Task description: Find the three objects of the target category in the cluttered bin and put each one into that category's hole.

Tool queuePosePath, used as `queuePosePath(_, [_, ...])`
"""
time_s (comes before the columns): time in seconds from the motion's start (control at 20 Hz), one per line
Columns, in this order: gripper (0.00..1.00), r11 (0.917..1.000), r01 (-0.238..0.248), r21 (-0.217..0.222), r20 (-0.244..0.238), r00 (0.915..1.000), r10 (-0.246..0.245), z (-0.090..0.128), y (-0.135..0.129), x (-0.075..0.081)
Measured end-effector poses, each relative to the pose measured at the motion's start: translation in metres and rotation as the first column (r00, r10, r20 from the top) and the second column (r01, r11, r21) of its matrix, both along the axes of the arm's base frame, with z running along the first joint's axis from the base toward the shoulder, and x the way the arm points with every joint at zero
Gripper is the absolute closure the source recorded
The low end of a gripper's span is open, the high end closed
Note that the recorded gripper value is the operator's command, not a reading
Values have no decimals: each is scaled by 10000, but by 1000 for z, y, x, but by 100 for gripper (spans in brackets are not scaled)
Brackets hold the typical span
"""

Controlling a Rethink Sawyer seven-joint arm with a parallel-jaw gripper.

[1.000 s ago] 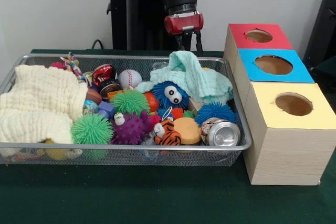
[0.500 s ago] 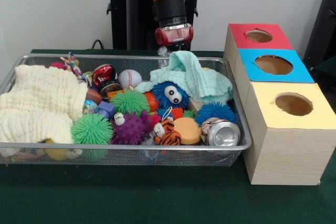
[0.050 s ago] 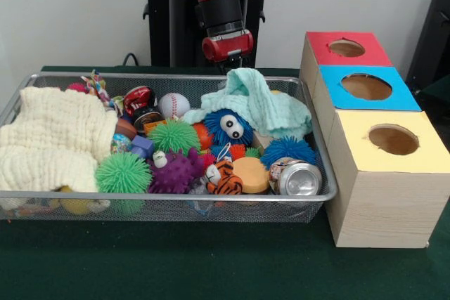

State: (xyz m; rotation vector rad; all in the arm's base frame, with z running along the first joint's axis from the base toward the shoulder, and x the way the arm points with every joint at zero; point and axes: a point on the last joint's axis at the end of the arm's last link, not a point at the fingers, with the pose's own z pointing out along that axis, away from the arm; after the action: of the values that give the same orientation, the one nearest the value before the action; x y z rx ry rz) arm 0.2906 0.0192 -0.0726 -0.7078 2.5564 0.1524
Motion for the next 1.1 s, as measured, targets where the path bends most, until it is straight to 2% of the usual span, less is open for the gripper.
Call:
queuePosePath(0.7, [0, 10000, -69, -47, -8, 10000, 69, 0, 0, 0])
queuePosePath(0.9, [0, 9989, -459, 91, -193, 9988, 460, 1, -6, -4])
queuePosePath(1.1, [0, 9927, -1182, 239, -737, 9901, 1197, 4, -20, -11])
